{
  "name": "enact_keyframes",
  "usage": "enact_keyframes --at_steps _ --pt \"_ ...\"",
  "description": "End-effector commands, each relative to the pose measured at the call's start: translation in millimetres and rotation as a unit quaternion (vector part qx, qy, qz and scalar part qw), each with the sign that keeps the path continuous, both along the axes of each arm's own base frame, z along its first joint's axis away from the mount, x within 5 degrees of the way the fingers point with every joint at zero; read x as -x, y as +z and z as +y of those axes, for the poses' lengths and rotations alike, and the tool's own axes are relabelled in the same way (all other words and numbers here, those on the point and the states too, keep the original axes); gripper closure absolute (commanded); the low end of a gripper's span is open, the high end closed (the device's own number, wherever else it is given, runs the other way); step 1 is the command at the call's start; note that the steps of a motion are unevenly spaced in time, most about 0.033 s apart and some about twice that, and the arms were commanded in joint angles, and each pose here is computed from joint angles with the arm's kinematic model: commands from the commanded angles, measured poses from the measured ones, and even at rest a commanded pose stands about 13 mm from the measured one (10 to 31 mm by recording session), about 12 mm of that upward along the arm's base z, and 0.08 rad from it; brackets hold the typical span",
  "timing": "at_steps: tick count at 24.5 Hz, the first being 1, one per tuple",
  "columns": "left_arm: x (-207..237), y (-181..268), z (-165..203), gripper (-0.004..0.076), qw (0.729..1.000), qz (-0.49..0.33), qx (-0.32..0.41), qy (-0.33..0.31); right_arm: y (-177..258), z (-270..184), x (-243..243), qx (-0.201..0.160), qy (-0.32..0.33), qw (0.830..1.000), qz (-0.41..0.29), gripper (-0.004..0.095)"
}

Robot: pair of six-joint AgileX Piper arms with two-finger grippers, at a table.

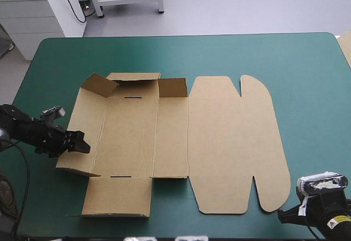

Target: Fold the box

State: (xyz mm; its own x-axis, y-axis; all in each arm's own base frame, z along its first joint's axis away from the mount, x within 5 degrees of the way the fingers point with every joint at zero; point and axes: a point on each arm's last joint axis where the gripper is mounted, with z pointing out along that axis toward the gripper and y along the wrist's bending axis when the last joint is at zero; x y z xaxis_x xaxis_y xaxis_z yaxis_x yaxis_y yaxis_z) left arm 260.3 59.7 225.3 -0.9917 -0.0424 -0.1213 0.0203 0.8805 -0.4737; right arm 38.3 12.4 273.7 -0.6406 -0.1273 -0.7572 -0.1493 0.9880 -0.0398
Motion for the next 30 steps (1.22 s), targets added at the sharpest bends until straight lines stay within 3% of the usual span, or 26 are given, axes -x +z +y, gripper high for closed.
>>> enact_keyframes --at_steps 1,2,4,6,18,22,26,30 --pt "2 15 -6 0.0335 1.000 -0.012 0.018 -0.006 13 0 -4 0.003 -0.001 0.999 -0.036 0.0929" --pt "2 15 -6 0.0388 1.000 -0.010 0.019 -0.003 13 0 -4 0.003 -0.001 0.999 -0.036 0.0929" --pt "2 15 -6 0.0596 1.000 -0.010 0.020 -0.002 13 0 -4 0.003 -0.001 0.999 -0.036 0.0929" --pt "1 16 -7 0.0728 1.000 -0.015 0.026 -0.005 13 0 -4 0.003 -0.001 0.999 -0.036 0.0929" --pt "-8 20 -8 0.0731 0.996 -0.082 0.029 -0.030 13 0 -4 0.003 -0.001 0.999 -0.036 0.0929" --pt "-20 35 -17 0.0731 0.988 -0.130 0.004 -0.079 13 0 -4 0.003 -0.001 0.999 -0.036 0.0929" --pt "-39 61 -40 0.0731 0.969 -0.188 -0.051 -0.153 13 0 -4 0.003 -0.001 0.999 -0.036 0.0929" --pt "-58 92 -74 0.0731 0.931 -0.271 -0.118 -0.214 13 0 -4 0.003 -0.001 0.999 -0.036 0.0929"
